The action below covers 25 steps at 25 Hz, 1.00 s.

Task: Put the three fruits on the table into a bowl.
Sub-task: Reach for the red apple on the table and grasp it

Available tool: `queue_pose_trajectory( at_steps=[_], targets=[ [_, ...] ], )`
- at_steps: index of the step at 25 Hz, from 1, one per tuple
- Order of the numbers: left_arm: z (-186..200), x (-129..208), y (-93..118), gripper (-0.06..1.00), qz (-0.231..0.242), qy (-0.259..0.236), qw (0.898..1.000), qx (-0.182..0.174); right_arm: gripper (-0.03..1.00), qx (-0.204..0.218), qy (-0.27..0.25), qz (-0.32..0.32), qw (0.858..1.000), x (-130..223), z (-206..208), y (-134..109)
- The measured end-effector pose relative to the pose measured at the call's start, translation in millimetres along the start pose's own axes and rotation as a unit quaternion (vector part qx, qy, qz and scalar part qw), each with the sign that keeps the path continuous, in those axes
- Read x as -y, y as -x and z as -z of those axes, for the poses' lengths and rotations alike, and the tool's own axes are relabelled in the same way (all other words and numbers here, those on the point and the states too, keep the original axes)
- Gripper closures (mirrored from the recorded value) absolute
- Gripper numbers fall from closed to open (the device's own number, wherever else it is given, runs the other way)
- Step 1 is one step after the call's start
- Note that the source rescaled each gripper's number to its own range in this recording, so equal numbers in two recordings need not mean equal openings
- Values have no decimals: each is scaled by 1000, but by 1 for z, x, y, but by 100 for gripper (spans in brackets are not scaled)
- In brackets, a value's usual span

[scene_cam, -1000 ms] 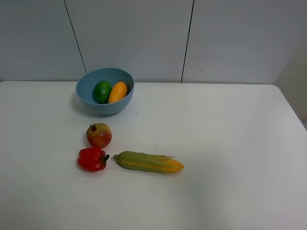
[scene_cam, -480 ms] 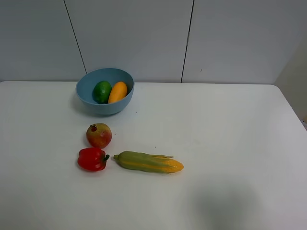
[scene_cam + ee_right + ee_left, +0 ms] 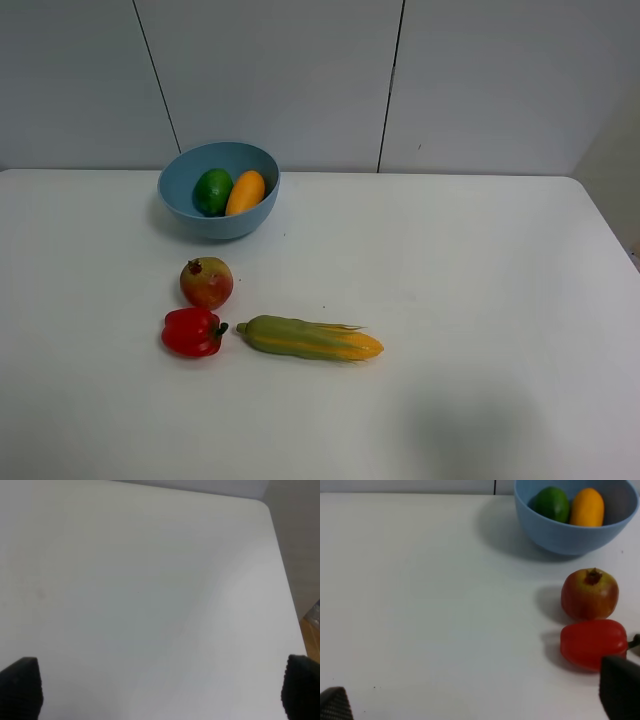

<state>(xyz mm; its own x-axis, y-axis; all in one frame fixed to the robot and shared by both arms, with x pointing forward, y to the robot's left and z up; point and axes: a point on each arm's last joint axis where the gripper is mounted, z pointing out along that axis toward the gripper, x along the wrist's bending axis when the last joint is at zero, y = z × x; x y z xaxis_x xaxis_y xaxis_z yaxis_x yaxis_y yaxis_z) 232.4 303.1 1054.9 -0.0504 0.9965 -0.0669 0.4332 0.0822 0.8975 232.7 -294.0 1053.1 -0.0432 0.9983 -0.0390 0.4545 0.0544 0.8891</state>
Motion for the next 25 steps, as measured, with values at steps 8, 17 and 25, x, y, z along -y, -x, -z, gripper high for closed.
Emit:
queue_pose_trajectory(
  at_steps=[8, 17, 25],
  targets=[
    [0, 0, 0, -6, 0, 0, 1000, 0, 7, -2, 0, 1, 1000, 0, 0, 0],
    [0, 0, 0, -6, 0, 0, 1000, 0, 7, -2, 0, 1, 1000, 0, 0, 0],
    [0, 0, 0, -6, 0, 0, 1000, 0, 7, -2, 0, 1, 1000, 0, 0, 0]
  ],
)
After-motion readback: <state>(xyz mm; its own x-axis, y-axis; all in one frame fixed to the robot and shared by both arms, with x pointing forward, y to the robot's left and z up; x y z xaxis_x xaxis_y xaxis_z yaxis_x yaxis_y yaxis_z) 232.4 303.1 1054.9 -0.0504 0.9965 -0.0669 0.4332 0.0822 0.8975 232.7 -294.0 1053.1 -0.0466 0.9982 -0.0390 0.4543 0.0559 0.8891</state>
